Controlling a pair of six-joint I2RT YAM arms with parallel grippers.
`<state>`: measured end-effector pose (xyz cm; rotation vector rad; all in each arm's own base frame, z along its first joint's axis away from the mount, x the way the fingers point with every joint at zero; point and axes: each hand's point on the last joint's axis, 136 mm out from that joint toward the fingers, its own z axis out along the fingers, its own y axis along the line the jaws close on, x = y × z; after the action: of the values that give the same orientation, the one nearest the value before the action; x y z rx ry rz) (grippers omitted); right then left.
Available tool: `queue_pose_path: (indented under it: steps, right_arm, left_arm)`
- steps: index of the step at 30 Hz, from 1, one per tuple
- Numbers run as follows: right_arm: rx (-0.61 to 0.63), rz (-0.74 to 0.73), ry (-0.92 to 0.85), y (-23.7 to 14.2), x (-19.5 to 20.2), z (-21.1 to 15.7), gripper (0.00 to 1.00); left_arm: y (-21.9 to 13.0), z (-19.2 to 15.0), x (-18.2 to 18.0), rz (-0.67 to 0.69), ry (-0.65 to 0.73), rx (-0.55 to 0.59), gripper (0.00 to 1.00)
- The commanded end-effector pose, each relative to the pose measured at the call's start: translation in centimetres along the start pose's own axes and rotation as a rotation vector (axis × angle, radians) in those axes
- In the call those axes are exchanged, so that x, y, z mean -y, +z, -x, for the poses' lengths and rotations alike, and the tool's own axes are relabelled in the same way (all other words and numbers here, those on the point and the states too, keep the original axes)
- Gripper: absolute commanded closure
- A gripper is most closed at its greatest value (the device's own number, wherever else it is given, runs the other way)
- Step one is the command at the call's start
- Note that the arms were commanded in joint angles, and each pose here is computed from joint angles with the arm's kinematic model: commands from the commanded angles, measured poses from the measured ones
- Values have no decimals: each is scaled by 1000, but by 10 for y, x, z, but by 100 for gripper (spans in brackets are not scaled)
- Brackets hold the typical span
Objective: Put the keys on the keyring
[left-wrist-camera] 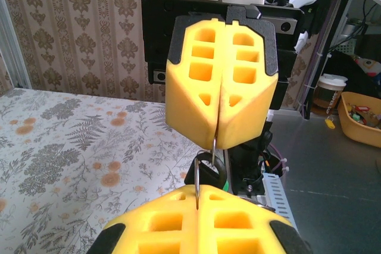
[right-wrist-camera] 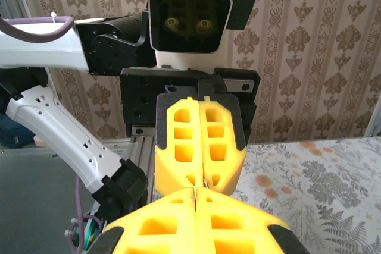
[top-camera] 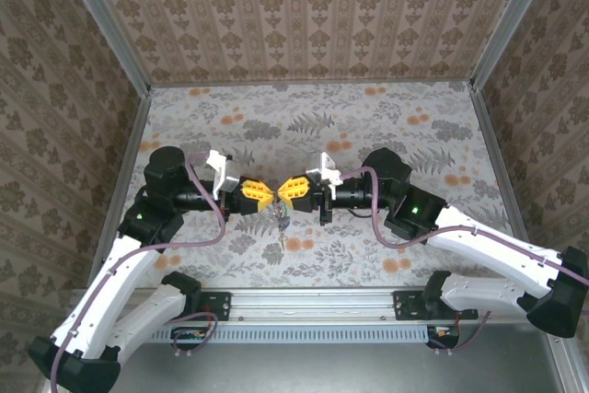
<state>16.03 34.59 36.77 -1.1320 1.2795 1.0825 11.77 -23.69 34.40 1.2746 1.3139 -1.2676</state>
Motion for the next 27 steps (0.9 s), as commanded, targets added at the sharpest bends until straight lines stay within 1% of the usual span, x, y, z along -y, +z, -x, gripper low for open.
queue_pose_path:
  steps: [1, 9, 19, 23, 27]
  right_arm:
    - [16, -34, -46, 0, 3, 13, 100]
    - [16, -73, -70, -5, 5, 14, 100]
    - [56, -118, -94, -12, 8, 20, 100]
    - [44, -108, -90, -8, 8, 17, 100]
    - [27, -59, -80, -3, 3, 14, 100]
  left_arm:
    - [-2, 16, 11, -38, 66, 21, 100]
    - [-2, 16, 12, -40, 66, 21, 100]
    - [-2, 16, 12, -39, 67, 22, 100]
    - [-2, 16, 11, -37, 66, 21, 100]
    - [-2, 15, 11, -37, 66, 21, 100]
